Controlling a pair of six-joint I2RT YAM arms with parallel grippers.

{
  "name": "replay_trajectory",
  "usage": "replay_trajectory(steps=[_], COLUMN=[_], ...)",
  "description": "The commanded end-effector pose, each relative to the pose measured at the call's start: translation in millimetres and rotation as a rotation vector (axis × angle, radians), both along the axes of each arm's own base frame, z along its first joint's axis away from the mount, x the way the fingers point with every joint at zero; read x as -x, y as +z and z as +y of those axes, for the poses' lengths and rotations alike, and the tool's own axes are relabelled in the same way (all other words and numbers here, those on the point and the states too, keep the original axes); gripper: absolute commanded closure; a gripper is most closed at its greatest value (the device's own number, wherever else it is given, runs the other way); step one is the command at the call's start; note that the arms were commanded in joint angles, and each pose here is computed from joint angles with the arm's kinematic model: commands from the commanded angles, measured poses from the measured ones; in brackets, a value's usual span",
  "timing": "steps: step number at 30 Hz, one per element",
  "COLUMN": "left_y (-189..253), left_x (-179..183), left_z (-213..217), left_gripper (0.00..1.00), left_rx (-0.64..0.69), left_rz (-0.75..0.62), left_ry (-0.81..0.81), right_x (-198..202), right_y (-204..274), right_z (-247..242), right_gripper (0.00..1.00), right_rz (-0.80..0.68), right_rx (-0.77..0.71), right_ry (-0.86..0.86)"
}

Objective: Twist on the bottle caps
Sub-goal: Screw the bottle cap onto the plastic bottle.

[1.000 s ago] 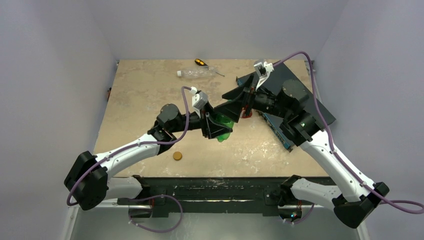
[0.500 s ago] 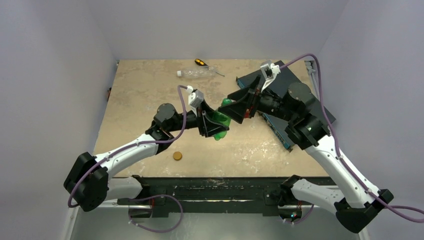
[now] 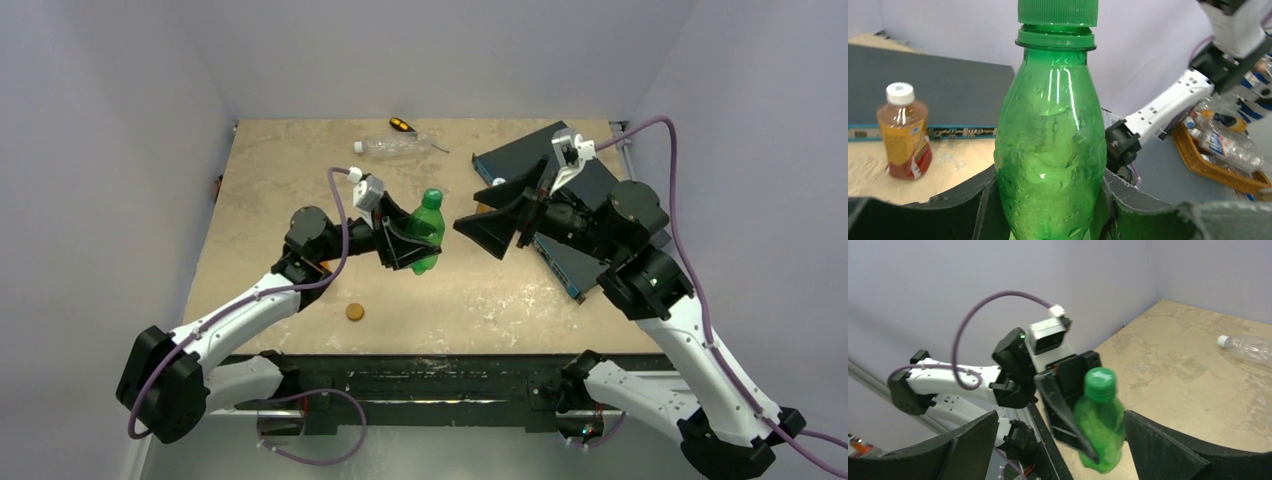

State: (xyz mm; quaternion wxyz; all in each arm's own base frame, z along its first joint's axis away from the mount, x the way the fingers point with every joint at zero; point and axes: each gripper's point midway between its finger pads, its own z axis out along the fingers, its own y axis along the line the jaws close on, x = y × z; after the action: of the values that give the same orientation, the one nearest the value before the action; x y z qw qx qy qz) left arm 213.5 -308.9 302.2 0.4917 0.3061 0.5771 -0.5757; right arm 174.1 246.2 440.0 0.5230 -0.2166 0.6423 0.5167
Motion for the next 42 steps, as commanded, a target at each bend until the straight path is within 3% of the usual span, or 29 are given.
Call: replay_trajectory(steps=[1, 15, 29, 42], left_y=[28, 28, 28, 10], left_x=[34, 54, 55, 19], left_z=[3, -21, -20, -22], left_gripper=[1.0, 1.0, 1.0, 1.0], left_rx=[0.048, 0.09, 0.088, 0.057], left_rz=[-0.136, -0.114, -0.124, -0.003], left_ry=[-0.15, -0.282, -0.274, -0.144], right_x=[-33, -9, -13, 8], right_y=[13, 19, -2, -7], right_z=[2, 64, 66, 60], right_gripper=[0.01, 0.01, 0.01, 0.02], right_rz=[-0.022, -0.125, -0.109, -0.124], right_rx=[-0.009, -0.054, -0.013, -0.006], right_ry=[-0.111, 0.176, 0.149, 0.182])
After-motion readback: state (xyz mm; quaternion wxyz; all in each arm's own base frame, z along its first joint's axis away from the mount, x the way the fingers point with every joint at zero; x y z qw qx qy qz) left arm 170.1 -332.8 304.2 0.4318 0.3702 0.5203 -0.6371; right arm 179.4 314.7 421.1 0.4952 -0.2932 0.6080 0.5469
